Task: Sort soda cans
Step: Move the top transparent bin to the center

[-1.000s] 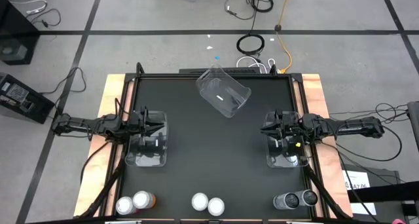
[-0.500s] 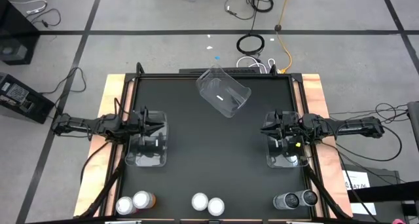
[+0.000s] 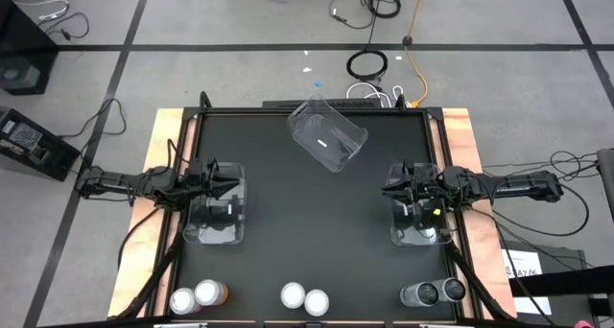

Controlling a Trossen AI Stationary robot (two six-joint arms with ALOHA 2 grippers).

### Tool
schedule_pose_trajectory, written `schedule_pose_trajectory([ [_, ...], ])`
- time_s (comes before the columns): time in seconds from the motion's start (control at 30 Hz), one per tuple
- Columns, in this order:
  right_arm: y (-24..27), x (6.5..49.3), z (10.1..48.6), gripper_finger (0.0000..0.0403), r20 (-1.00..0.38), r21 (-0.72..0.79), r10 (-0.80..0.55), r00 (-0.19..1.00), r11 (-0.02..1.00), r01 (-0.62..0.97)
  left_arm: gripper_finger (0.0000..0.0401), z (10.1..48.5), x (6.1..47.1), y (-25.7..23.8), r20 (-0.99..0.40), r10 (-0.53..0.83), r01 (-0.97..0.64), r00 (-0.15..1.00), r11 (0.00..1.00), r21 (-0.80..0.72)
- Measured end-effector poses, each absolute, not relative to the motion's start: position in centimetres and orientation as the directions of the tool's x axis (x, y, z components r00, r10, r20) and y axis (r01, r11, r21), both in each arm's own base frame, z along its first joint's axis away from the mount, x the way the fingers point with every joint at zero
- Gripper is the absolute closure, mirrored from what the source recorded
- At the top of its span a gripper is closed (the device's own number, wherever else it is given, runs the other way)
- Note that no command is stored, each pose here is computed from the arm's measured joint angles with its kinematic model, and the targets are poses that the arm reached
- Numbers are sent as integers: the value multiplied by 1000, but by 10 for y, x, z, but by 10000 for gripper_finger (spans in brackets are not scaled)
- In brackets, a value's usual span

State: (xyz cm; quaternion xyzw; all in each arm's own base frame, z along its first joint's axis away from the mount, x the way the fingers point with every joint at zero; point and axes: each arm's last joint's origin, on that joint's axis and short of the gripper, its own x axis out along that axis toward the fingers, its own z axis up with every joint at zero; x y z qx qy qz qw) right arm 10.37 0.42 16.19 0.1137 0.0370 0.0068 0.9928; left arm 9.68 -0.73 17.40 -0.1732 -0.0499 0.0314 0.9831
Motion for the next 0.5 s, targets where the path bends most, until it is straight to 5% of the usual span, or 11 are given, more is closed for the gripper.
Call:
schedule_pose_trajectory([
  [0.5, 4, 104, 162, 353, -72, 226, 22, 997, 974, -5, 344, 175, 97, -7, 92, 79, -42, 993, 937, -346],
])
